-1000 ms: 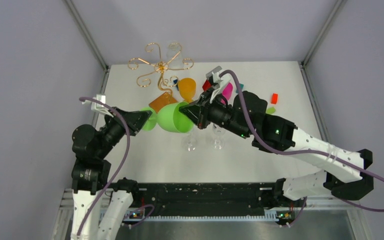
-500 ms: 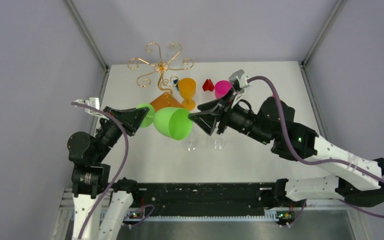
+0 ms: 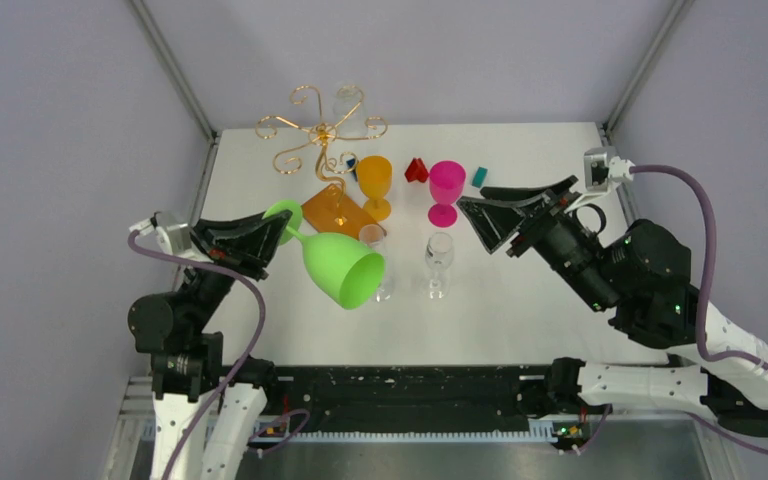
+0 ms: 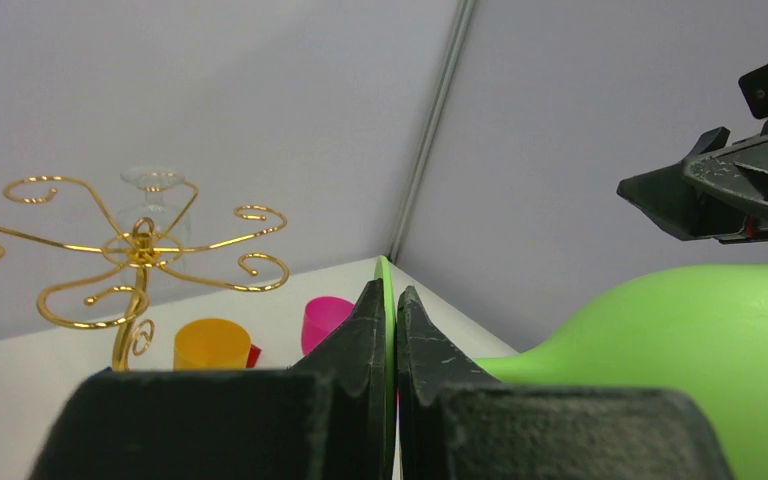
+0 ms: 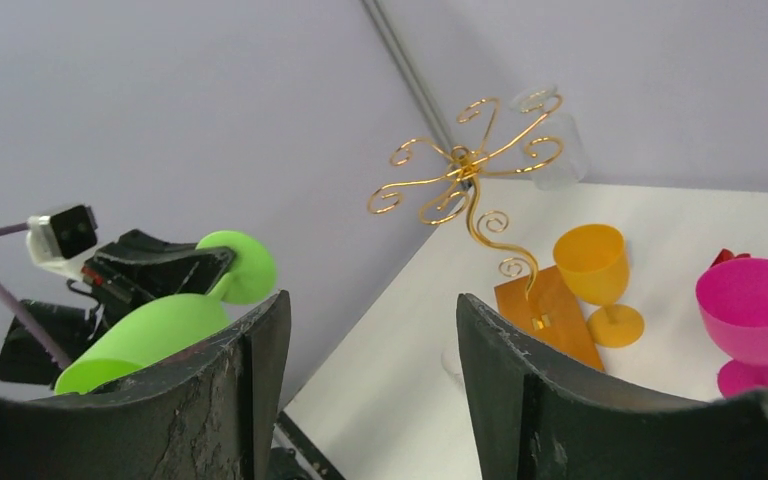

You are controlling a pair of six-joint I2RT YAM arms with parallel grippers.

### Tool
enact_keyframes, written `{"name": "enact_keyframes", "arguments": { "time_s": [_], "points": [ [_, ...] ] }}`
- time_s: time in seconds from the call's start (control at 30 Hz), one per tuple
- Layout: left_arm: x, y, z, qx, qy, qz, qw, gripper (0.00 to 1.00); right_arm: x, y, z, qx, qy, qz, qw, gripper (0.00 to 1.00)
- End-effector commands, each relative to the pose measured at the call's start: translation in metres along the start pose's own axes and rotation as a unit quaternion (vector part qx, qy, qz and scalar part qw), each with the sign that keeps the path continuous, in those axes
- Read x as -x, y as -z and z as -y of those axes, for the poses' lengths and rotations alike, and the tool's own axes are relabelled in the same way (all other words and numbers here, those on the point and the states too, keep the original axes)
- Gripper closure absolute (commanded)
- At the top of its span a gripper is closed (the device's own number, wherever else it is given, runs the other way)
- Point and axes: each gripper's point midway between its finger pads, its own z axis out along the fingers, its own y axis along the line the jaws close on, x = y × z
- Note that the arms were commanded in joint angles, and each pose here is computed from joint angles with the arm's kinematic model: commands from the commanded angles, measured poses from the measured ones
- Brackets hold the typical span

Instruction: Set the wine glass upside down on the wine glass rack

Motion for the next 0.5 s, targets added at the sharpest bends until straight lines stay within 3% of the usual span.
{"name": "enact_keyframes", "arguments": {
  "time_s": [0.0, 0.23, 0.37, 0.47],
  "points": [
    [0.032, 0.0, 0.012, -0.02, -0.08, 0.062, 0.995, 1.0, -0.003, -0.007, 0.01, -0.045, 0.003, -0.017, 0.999, 0.38],
    [0.03, -0.001, 0.043, -0.11, -0.107, 0.04, 0.987, 1.0, -0.018, -0.019, 0.001, -0.04, 0.011, -0.057, 0.998, 0.38],
    [0.024, 0.008, 0.06, -0.165, -0.211, 0.027, 0.963, 1.0, -0.027, -0.025, -0.006, -0.035, 0.01, -0.079, 0.996, 0.37],
    [0.012, 0.017, 0.065, -0.2, -0.308, 0.006, 0.93, 1.0, -0.035, -0.031, -0.018, -0.02, 0.003, -0.109, 0.994, 0.37]
  ]
}}
